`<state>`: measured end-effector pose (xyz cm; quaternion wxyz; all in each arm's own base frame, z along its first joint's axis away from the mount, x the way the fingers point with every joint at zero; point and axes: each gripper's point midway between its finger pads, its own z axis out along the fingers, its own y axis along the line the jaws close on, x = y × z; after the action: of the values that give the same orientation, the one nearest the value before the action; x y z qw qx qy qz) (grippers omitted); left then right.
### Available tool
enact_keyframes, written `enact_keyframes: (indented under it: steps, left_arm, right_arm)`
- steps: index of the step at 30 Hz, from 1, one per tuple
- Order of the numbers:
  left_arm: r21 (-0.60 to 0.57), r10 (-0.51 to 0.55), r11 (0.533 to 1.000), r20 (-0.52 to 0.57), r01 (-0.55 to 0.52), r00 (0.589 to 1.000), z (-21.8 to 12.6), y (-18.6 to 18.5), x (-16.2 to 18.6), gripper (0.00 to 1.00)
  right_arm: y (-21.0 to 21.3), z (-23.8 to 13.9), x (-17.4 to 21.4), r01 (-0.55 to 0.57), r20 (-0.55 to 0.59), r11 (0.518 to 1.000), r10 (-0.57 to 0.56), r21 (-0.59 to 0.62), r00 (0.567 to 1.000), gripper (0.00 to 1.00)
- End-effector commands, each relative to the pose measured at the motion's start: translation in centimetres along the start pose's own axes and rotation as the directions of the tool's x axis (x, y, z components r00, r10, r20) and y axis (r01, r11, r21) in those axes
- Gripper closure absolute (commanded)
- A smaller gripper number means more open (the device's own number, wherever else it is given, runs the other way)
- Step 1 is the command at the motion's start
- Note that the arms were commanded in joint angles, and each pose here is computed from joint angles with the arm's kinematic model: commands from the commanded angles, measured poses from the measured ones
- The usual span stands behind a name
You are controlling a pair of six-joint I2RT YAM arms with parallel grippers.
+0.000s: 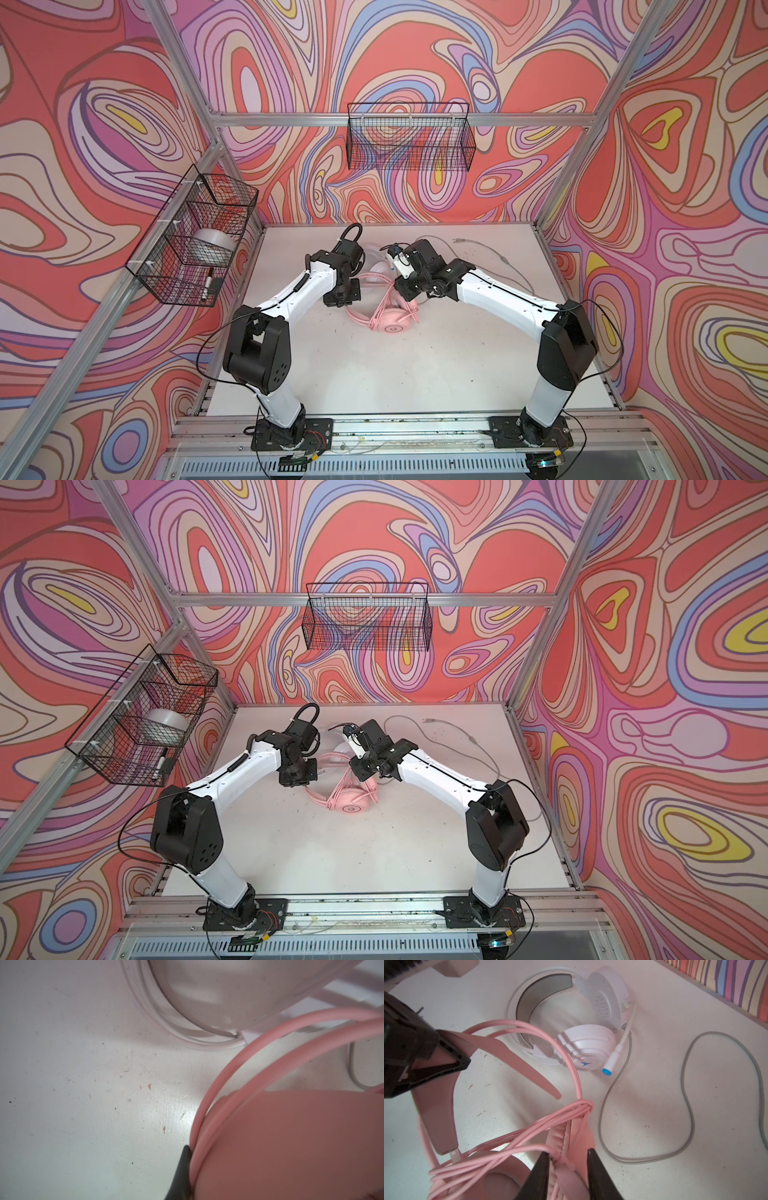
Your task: Wrap the headphones
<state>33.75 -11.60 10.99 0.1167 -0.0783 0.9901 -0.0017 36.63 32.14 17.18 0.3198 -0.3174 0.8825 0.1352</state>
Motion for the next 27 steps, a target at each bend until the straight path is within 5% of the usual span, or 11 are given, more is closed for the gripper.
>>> enact_keyframes:
  steps: [1,14,21,27]
  left_arm:
    - [-0.008,0.020,1.000,-0.067,-0.021,0.998,0.4,0.4,1.5,1.00]
    - [-0.002,0.026,1.000,-0.083,-0.026,0.996,0.7,0.3,1.8,1.00]
    - [0.004,0.026,1.000,-0.090,-0.026,0.996,0.8,0.2,1.8,1.00]
    - [-0.003,0.020,1.000,-0.093,-0.021,0.995,0.9,0.4,2.0,1.00]
  right_arm:
    - [-1.5,-2.0,-2.9,-0.031,0.092,0.998,0.026,0.050,0.995,0.65]
    - [-2.6,-0.9,-2.7,-0.093,0.049,0.995,0.094,-0.019,0.994,0.52]
    - [-2.5,-0.1,-2.5,-0.129,-0.007,0.987,0.129,-0.093,0.992,0.50]
    - [-3.1,-1.2,-3.6,-0.147,0.056,0.984,0.153,-0.102,0.987,0.51]
